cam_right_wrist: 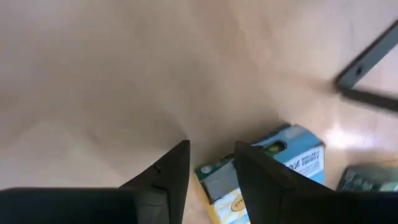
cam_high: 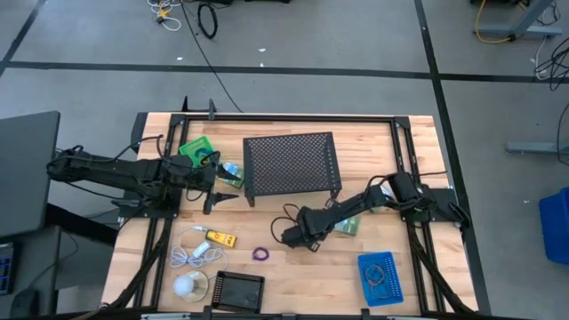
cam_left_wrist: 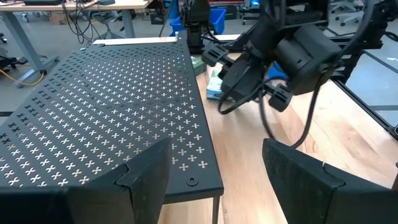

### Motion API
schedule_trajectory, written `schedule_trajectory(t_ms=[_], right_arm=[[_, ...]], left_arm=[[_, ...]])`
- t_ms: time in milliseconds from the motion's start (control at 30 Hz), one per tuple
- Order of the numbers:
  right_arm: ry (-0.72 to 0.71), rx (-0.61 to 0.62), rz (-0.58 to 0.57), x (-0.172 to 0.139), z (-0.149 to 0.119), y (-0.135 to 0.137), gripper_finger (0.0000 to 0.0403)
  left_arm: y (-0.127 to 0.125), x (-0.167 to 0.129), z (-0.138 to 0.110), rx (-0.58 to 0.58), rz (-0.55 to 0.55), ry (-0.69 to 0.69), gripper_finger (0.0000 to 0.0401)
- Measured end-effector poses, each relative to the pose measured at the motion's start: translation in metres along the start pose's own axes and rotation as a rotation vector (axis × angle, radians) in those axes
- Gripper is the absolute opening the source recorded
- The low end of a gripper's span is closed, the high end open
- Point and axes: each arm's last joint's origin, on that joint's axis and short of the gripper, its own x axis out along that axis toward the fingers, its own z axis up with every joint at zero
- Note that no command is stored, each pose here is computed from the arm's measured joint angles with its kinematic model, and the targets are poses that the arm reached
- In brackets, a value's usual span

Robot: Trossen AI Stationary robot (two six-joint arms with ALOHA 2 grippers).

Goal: Pick & Place Office Desk Supplies
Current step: Put the yellow crayon box into the black bin

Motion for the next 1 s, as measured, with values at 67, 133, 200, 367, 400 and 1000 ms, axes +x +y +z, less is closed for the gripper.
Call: schedule_trajectory(t_ms=[67, 133, 200, 367, 400, 1000], right_arm=[[0.022, 0.011, -0.010, -0.002, -0.009, 0.004, 0.0129], [0.064, 0.025, -0.046, -0.003, -0.020, 0.005, 0.0129], [0.089, 0.032, -0.084, -0.005, -0.031, 0.006, 0.0128], [0.106, 0.070, -0.109, -0.011, -0.049, 0.011, 0.0128], [0.104, 0.075, -0.104, -0.013, -0.051, 0.013, 0.0128], [0.110, 0.045, -0.135, -0.015, -0.043, 0.012, 0.0128]], left_arm=[[0.000, 0.000, 0.000, -0.001, 0.000, 0.000, 0.0260], [0.000, 0.000, 0.000, -0.001, 0.000, 0.000, 0.0260], [0.000, 0.000, 0.000, -0.001, 0.000, 0.000, 0.0260], [0.000, 0.000, 0.000, -0.002, 0.000, 0.000, 0.0260], [0.000, 0.000, 0.000, -0.002, 0.000, 0.000, 0.0260], [-0.001, 0.000, 0.000, -0.002, -0.028, 0.002, 0.0260]])
